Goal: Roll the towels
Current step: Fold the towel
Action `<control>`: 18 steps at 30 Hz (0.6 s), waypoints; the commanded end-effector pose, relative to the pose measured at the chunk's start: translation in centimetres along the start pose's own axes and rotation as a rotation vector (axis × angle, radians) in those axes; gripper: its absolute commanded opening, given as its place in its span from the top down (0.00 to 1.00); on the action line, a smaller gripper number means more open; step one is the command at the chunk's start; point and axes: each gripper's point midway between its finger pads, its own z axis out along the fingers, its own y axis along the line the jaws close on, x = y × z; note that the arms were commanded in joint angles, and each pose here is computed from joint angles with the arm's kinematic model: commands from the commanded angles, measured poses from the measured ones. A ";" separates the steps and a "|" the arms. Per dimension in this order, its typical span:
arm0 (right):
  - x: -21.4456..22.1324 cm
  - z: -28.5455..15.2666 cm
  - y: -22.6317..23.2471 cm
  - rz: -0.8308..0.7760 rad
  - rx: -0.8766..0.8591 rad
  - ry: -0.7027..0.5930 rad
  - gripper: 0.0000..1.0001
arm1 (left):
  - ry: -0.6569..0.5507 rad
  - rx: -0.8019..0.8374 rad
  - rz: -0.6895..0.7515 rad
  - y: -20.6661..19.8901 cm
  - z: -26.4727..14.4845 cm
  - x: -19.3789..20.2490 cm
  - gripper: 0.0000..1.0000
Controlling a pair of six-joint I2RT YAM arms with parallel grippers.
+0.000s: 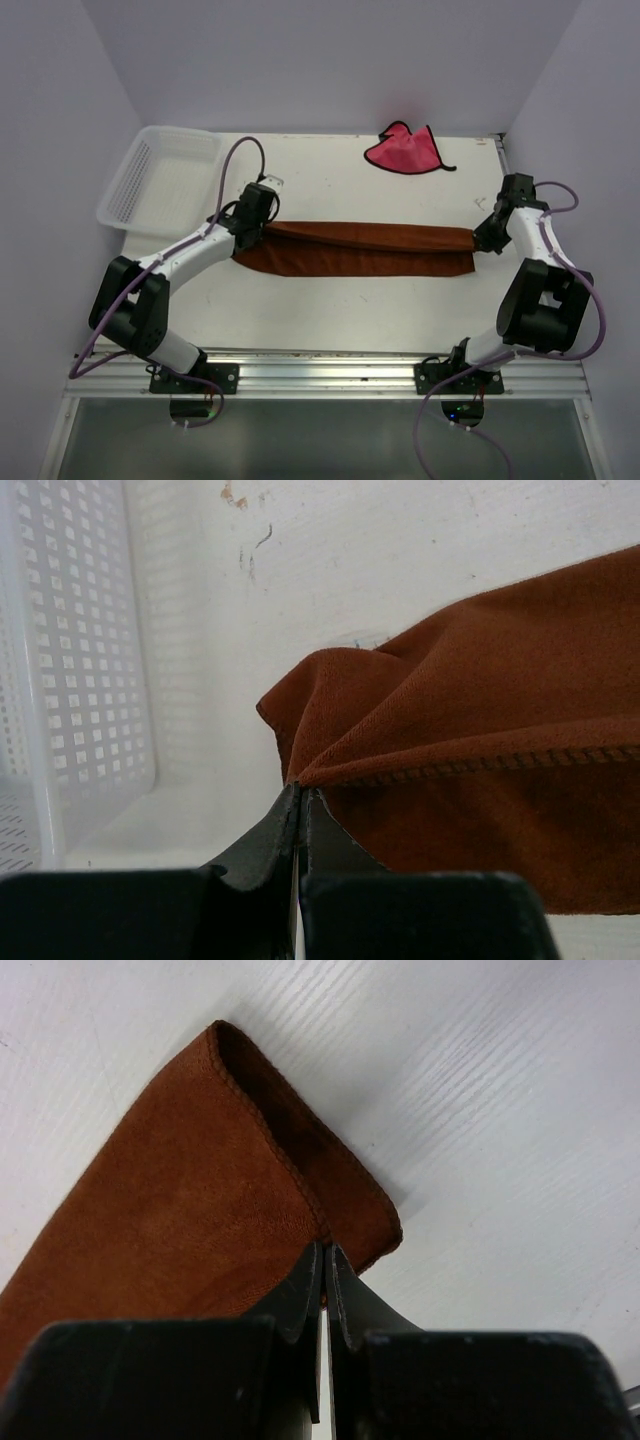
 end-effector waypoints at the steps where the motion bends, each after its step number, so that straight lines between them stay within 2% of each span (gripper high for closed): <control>1: -0.6 -0.6 -0.9 -0.014 0.019 -0.047 1.00 | 0.016 -0.022 0.013 -0.2 -0.1 0.6 1.00; 14: 2.0 1.2 -1.9 -0.024 0.040 0.021 1.00 | 0.081 -0.036 0.039 -1.9 0.4 3.0 1.00; 18: 2.6 1.7 -2.1 -0.024 0.046 0.042 0.88 | 0.079 -0.031 0.050 -2.2 0.4 3.0 1.00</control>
